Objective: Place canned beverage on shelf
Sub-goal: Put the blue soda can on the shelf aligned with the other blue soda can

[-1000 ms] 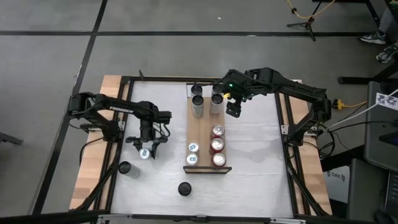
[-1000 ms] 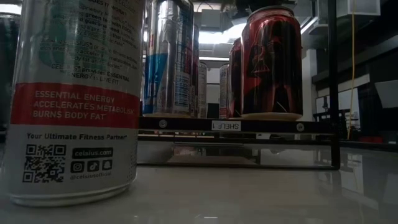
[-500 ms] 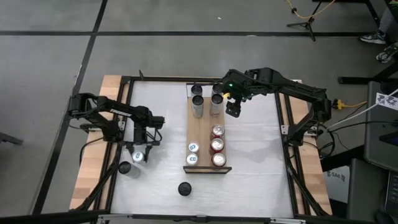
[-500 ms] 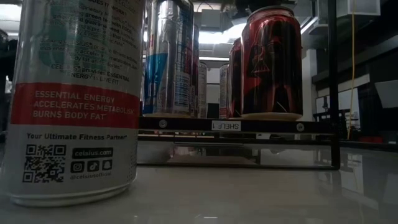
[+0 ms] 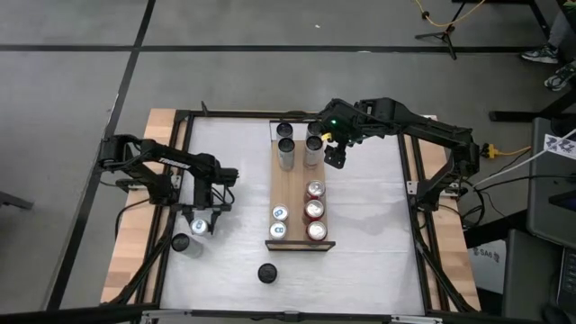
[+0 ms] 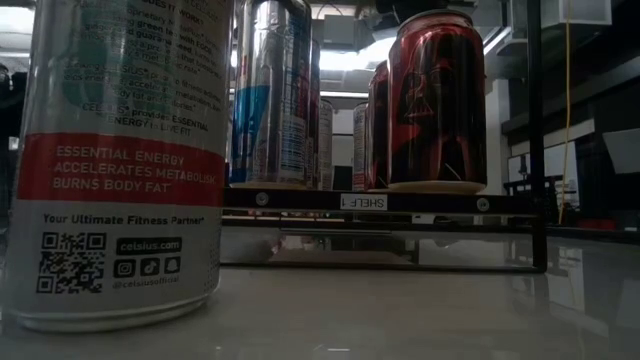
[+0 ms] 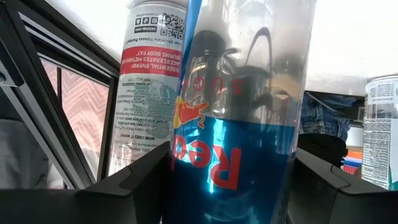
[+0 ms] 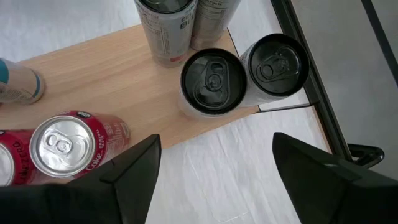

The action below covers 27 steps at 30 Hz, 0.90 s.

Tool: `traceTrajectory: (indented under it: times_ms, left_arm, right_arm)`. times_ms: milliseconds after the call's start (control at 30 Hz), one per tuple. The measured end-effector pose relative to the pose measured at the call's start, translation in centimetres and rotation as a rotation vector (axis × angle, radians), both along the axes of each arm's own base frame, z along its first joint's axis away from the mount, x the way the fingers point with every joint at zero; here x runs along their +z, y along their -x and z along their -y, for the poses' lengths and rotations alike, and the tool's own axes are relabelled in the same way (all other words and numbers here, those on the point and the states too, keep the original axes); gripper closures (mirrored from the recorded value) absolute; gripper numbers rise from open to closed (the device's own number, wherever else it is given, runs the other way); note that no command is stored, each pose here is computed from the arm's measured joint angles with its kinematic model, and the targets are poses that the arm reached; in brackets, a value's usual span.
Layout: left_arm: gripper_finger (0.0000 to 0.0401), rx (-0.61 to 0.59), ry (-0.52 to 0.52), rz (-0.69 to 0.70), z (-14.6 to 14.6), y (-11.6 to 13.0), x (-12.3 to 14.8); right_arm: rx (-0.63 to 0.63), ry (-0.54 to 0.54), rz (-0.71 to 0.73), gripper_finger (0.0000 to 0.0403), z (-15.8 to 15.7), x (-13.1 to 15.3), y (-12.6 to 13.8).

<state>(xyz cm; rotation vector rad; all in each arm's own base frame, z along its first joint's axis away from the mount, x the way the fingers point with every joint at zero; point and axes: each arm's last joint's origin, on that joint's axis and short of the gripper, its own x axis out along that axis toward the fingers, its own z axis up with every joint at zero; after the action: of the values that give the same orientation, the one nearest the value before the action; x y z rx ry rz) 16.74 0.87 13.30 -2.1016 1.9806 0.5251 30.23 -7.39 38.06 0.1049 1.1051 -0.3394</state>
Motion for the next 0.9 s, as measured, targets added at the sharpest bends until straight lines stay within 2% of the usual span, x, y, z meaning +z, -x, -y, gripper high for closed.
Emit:
traceTrajectory:
  times_ms: [400,700,900]
  left_arm:
    - [0.0153,-0.020,-0.046,-0.011,-0.05,0.08,-0.11]
    - [0.0153,-0.034,-0.051,0.035,-0.07,-0.04,-0.16]
    - [0.0131,-0.034,-0.057,0.058,-0.11,-0.21,-0.23]
  right_arm:
    - [-0.002,-0.001,-0.001,0.0104,0.01,-0.01,0.01]
    - [-0.002,-0.001,0.000,0.0104,0.01,0.00,0.01]
    - [-0.002,0.000,0.002,0.0104,0.01,0.01,-0.01]
